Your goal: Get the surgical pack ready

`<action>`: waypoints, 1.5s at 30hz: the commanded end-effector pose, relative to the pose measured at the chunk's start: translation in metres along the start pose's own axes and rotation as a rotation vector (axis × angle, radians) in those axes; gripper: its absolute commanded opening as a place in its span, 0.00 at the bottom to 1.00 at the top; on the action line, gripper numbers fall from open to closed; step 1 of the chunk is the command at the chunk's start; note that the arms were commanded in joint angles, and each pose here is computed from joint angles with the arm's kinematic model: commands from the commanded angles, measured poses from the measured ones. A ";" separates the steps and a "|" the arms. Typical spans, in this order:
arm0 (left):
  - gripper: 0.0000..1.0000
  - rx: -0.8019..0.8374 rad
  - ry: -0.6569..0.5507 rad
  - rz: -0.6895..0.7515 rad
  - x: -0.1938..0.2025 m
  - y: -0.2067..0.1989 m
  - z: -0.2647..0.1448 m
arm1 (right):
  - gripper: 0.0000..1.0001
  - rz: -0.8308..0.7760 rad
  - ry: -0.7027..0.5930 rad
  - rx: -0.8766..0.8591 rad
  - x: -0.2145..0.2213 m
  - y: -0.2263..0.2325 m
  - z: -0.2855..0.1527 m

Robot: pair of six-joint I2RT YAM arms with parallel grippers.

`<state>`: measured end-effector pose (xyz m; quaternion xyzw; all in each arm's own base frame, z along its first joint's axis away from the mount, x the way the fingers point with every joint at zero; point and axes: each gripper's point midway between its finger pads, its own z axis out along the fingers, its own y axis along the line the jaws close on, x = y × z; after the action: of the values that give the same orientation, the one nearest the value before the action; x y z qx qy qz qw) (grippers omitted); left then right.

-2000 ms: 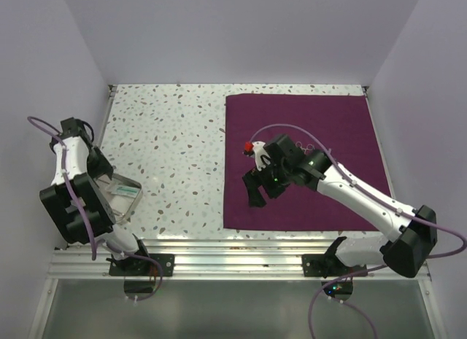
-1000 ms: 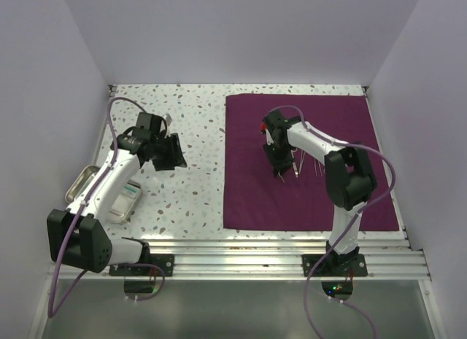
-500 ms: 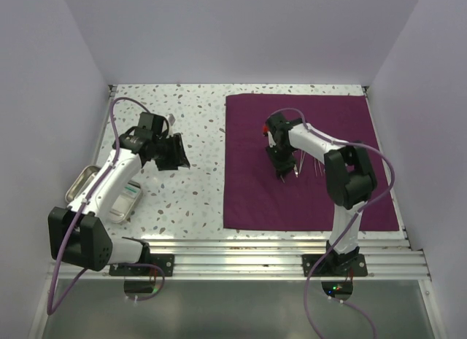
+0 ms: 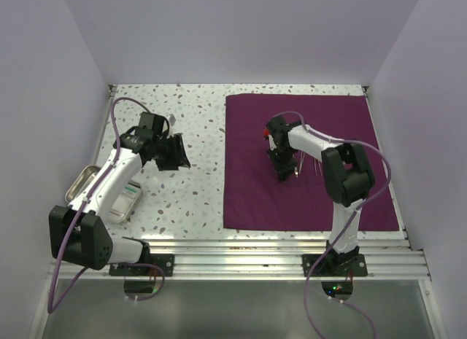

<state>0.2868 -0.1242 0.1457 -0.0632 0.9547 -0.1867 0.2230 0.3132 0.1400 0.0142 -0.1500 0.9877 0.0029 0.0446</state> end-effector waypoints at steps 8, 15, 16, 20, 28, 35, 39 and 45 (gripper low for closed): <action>0.50 0.042 -0.015 0.015 -0.004 -0.012 -0.004 | 0.10 0.005 -0.015 0.032 -0.002 -0.009 0.001; 0.50 0.112 0.030 -0.050 0.000 -0.027 -0.001 | 0.00 0.021 -0.039 0.036 -0.007 -0.010 -0.028; 0.51 0.120 0.031 -0.060 0.000 -0.029 -0.001 | 0.00 0.022 -0.033 0.035 -0.005 -0.010 -0.033; 0.53 0.214 0.043 -0.148 -0.002 -0.049 -0.002 | 0.00 0.021 -0.064 -0.003 -0.009 -0.003 -0.055; 0.55 0.445 0.029 -0.302 -0.008 -0.091 0.004 | 0.00 0.038 -0.149 -0.207 -0.008 0.032 -0.102; 0.56 0.512 0.042 -0.313 -0.012 -0.127 0.008 | 0.00 -0.011 -0.167 -0.302 -0.005 0.053 -0.109; 0.55 0.555 0.036 -0.325 -0.012 -0.150 0.009 | 0.00 -0.087 -0.220 -0.403 0.002 0.099 -0.141; 0.49 0.588 0.072 -0.363 0.003 -0.171 0.018 | 0.00 -0.113 -0.255 -0.562 0.018 0.154 -0.177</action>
<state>0.2889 -0.2726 0.1762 -0.1498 0.8647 -0.4570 0.1451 0.2437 0.2530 0.1420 -0.2202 0.9457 0.2186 0.0966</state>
